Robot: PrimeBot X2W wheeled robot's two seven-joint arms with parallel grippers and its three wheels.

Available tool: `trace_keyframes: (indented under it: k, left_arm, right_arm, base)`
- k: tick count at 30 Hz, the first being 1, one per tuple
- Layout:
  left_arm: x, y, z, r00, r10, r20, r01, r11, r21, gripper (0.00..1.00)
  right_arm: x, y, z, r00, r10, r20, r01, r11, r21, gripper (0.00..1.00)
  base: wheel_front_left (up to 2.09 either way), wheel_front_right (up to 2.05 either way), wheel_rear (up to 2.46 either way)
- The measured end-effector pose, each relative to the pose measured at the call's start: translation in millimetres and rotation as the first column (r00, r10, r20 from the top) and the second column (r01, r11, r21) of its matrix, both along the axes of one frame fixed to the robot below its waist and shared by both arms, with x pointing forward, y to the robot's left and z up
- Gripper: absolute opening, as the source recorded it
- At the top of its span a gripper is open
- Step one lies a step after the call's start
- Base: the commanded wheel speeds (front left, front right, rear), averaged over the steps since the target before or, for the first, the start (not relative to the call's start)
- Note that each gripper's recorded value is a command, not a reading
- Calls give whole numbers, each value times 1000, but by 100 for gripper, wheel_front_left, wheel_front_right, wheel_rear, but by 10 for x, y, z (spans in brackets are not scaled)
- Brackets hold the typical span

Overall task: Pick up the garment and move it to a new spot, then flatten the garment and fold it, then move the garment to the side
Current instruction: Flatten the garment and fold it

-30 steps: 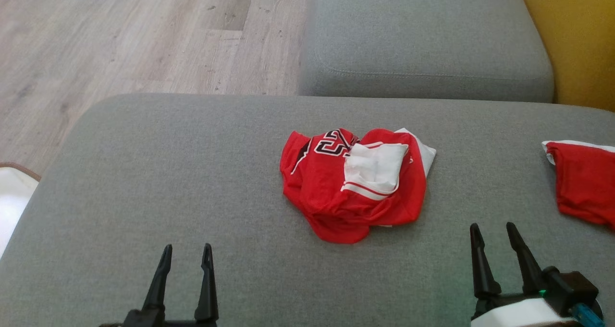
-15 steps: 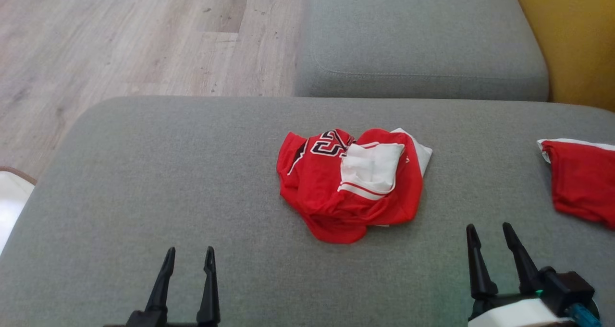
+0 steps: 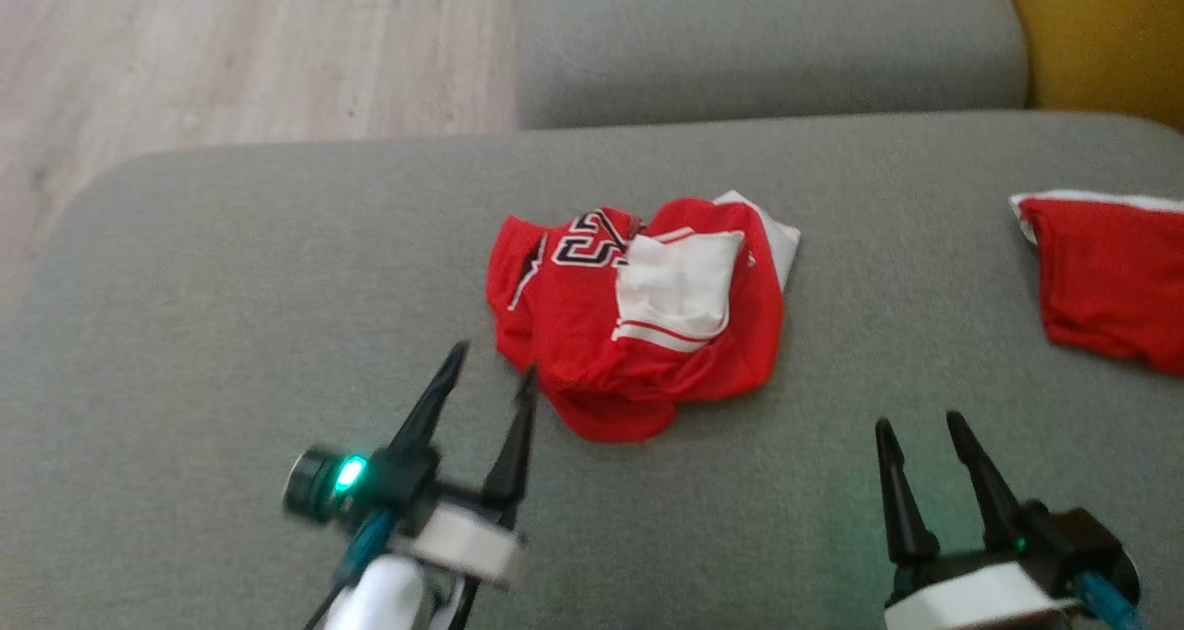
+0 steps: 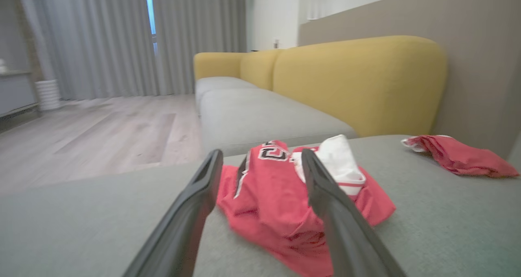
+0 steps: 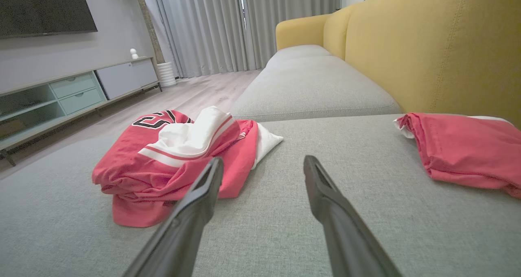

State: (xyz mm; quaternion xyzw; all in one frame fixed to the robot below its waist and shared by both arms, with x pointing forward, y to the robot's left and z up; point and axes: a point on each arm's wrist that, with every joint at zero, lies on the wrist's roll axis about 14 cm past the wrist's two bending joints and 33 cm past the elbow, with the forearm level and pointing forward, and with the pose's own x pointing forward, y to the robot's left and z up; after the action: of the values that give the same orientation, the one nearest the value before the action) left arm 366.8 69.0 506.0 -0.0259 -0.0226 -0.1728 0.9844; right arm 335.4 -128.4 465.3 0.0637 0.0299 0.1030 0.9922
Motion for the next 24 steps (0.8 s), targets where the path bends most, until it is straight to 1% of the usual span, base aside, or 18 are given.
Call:
trace_keyframes:
  k: [2,4,7,10,11,12,16,18,19,21,24]
  left_arm:
    - [156,-213,-8,997,-77,-19,77,996,34,100]
    - [339,-431,29,988,-153,-28,155,985,73,100]
    - [630,-732,65,966,-249,-65,255,959,119,100]
    - [842,-1022,43,938,-330,-105,344,924,167,100]
    - [881,-1121,13,926,-357,-122,374,911,173,100]
    - [881,-1121,13,926,-357,-122,374,911,173,100]
    - [900,-1471,-247,865,-448,-227,489,854,177,100]
    - [899,-1553,-459,844,-448,-296,514,834,202,100]
    - [914,-1562,-571,839,-432,-331,514,830,218,100]
    - [964,-1546,-777,837,-390,-385,507,817,274,100]
    - [1070,-1529,-946,846,-347,-404,496,791,359,100]
  right_arm:
    - [72,-11,7,1000,-4,3,4,1000,-3,100]
    - [187,-26,48,1000,-10,18,10,1000,-7,100]
    - [363,-46,85,999,-18,34,18,1000,-6,100]
    - [451,-103,39,999,-35,23,35,999,-9,100]
    - [463,-129,8,999,-43,14,43,999,-11,100]
    - [463,-129,8,999,-43,14,43,999,-11,100]
    - [451,-282,-101,996,-88,-20,87,996,-24,100]
    - [449,-358,-126,993,-111,-28,110,993,-31,100]
    - [447,-398,-132,992,-122,-30,121,992,-35,100]
    - [441,-474,-136,989,-145,-32,144,989,-38,100]
    - [416,-582,-137,983,-179,-36,177,983,-42,100]
  base:
    - [0,0,0]
    - [0,0,0]
    - [0,0,0]
    - [0,0,0]
    - [0,0,0]
    - [0,0,0]
    - [0,0,0]
    - [0,0,0]
    - [0,0,0]
    - [0,0,0]
    - [0,0,0]
